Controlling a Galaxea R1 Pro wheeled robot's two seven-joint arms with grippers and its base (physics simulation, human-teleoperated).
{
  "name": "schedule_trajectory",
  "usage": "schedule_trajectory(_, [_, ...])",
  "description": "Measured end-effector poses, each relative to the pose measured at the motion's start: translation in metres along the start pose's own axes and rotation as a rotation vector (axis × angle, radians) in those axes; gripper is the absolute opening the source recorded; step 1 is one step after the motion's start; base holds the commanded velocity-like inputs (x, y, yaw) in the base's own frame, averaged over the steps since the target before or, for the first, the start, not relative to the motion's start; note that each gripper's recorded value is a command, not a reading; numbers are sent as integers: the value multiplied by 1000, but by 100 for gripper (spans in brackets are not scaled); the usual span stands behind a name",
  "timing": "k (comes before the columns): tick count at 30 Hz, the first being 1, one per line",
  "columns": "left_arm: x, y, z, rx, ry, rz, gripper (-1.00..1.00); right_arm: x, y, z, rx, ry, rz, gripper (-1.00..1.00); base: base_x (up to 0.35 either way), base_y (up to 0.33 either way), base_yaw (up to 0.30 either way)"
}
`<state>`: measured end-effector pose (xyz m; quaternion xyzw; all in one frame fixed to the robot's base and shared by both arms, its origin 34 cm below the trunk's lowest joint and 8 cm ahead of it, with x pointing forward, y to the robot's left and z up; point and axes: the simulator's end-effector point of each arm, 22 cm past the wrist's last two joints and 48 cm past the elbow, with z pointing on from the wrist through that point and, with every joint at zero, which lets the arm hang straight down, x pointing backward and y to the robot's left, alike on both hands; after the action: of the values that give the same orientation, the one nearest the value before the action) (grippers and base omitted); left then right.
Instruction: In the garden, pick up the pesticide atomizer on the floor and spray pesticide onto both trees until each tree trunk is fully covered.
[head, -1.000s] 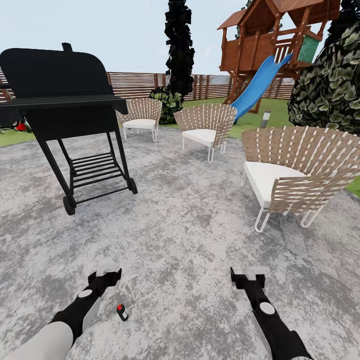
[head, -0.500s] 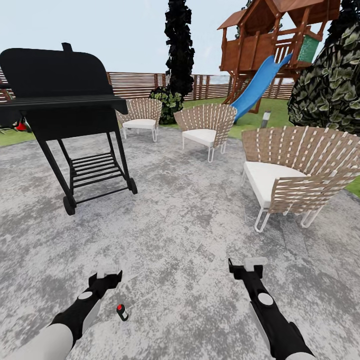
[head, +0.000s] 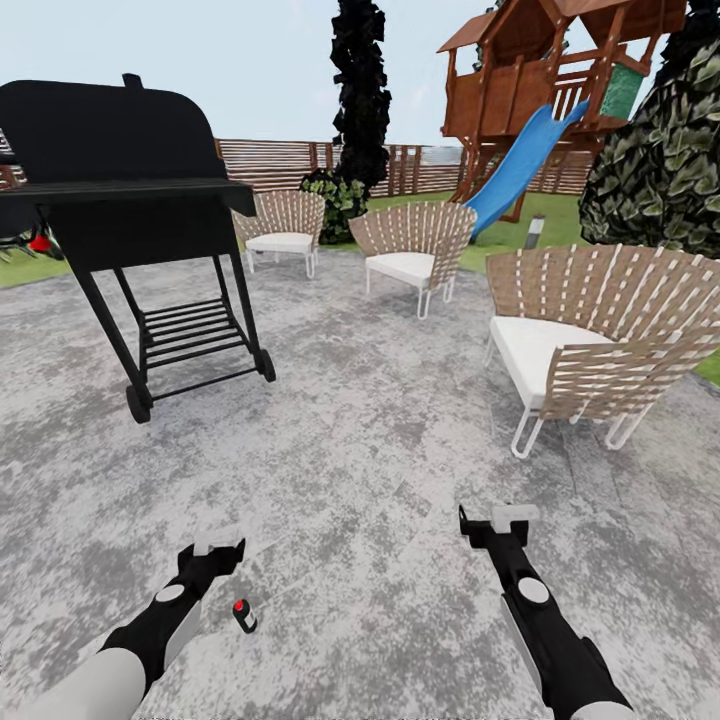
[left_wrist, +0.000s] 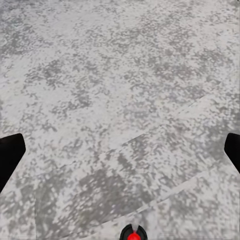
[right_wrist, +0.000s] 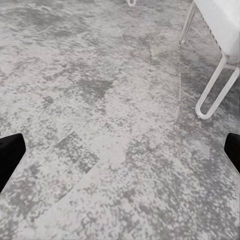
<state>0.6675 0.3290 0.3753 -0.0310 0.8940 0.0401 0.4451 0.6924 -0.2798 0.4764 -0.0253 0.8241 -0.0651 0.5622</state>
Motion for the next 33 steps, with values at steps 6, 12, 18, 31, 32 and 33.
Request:
schedule_trajectory(6, [13, -2, 6, 4, -16, 7, 100, 13, 2, 3, 1, -1, 0, 100, 0, 0, 82])
schedule_trajectory(12, [37, -4, 13, 5, 3, 9, 100, 37, 4, 6, 2, 32, 1, 100, 0, 0, 17])
schedule_trajectory(18, [56, -2, 19, 3, 13, 11, 100, 64, 5, 8, 5, 79, 2, 100, 0, 0, -28])
schedule_trajectory(31, [95, -2, 34, 2, 31, 12, 100, 107, 10, 12, 3, 101, 1, 100, 0, 0, -133])
schedule_trajectory(32, [98, -2, 35, 2, 32, 12, 100, 110, 10, 13, 3, 102, 1, 100, 0, 0, -159])
schedule_trajectory(33, [101, -2, 36, 1, 37, 13, 100, 113, 11, 13, 2, 108, 0, 100, 0, 0, -120])
